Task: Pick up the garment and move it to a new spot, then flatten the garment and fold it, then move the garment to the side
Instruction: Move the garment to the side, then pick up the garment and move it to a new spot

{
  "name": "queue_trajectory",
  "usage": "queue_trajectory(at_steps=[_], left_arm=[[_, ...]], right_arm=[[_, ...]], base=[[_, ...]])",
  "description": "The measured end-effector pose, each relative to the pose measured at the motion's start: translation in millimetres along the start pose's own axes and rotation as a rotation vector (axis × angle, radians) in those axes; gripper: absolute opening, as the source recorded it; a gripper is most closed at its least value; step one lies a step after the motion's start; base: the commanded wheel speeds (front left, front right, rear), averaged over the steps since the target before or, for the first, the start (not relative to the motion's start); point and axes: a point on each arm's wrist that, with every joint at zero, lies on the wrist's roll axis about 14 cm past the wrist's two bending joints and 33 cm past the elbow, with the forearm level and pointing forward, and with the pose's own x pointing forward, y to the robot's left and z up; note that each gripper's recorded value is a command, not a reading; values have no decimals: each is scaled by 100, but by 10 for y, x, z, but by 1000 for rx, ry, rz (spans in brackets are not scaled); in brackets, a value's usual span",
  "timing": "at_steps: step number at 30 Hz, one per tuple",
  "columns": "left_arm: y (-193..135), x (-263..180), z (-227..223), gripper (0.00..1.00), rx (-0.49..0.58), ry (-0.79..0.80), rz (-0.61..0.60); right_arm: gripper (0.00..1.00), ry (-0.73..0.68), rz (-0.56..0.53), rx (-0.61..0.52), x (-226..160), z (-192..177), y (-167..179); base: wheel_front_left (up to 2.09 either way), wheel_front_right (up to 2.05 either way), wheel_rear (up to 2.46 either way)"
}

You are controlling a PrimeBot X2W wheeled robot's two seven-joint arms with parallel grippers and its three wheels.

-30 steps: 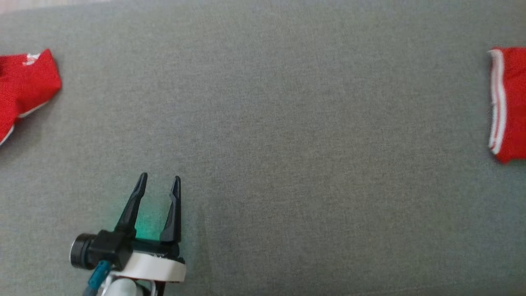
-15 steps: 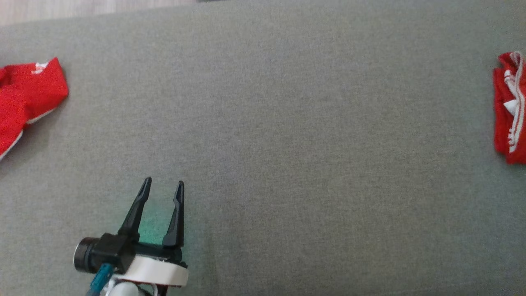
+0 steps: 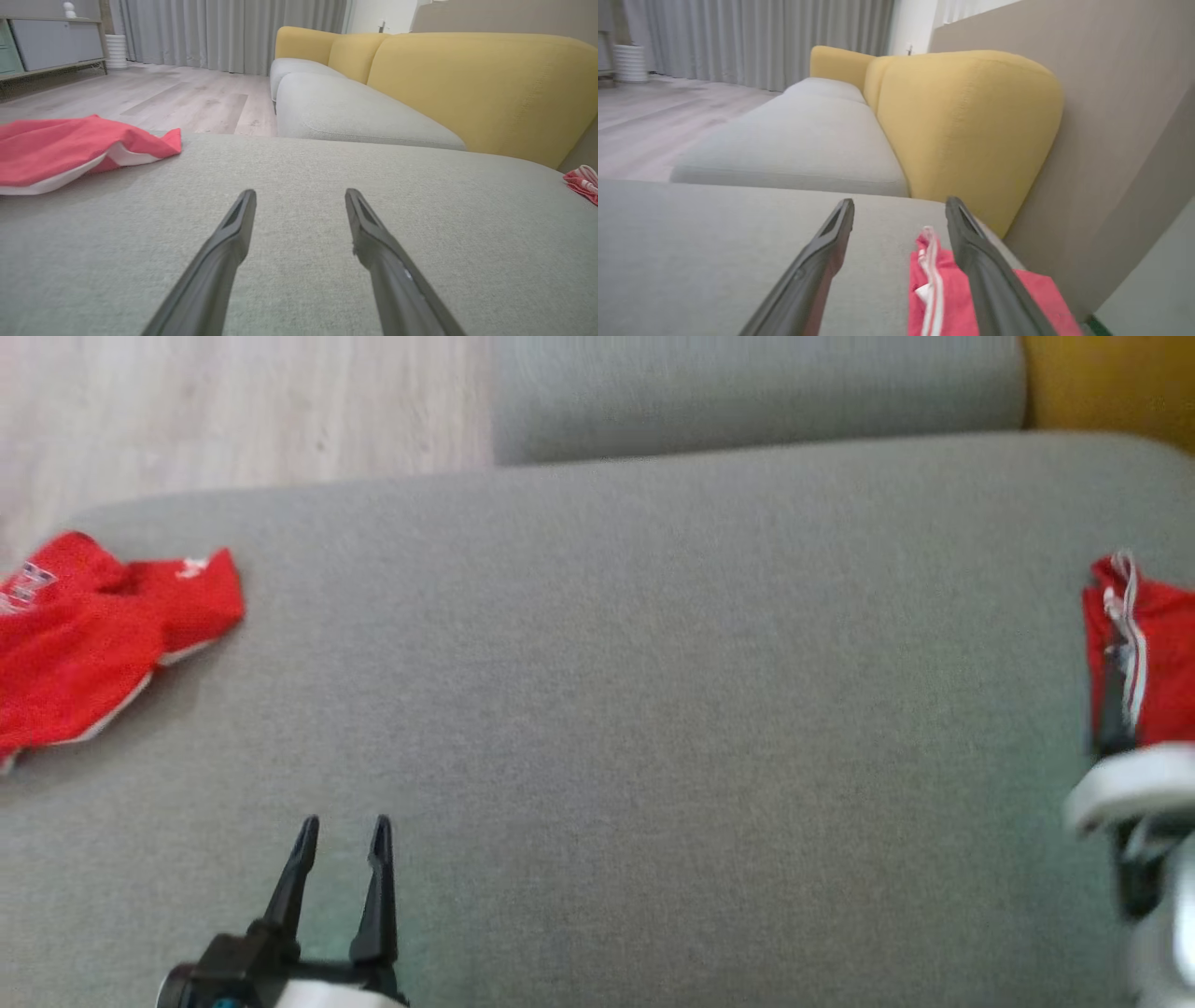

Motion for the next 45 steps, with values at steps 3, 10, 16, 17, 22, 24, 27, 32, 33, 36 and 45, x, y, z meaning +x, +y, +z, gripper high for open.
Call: queue_trajectory(at_steps=[3,10,16,17,22,24,27,32,33,36,45], left_arm=[[45,-113,10,100,0,-8,20],[169,-290,30,100,-1,-24,71],[231,-343,-21,100,-4,-10,95],[239,-349,-31,100,-5,-7,98],[267,-363,-57,100,-7,1,108],[279,-370,-69,100,-7,5,113],[290,-380,-79,100,-8,8,117],[335,-394,-79,100,-9,7,131],[341,-396,-79,100,-9,7,133],[346,-399,-90,100,-10,11,135],[359,-405,-116,100,-18,18,141]], right_arm=[[100,-4,71,41,-258,-40,293],[100,54,206,135,-815,-276,817],[100,128,304,176,-1105,-488,1153],[100,133,315,190,-1130,-497,1194],[100,114,330,216,-1113,-422,1256],[100,105,326,219,-1092,-395,1246],[100,102,323,219,-1078,-387,1237],[100,94,306,219,-1056,-371,1182],[100,94,305,219,-1054,-370,1175],[100,92,302,219,-1055,-367,1168],[100,95,305,219,-1047,-373,1178]], base=[[0,0,0],[0,0,0],[0,0,0],[0,0,0],[0,0,0],[0,0,0],[0,0,0],[0,0,0],[0,0,0],[0,0,0],[0,0,0]])
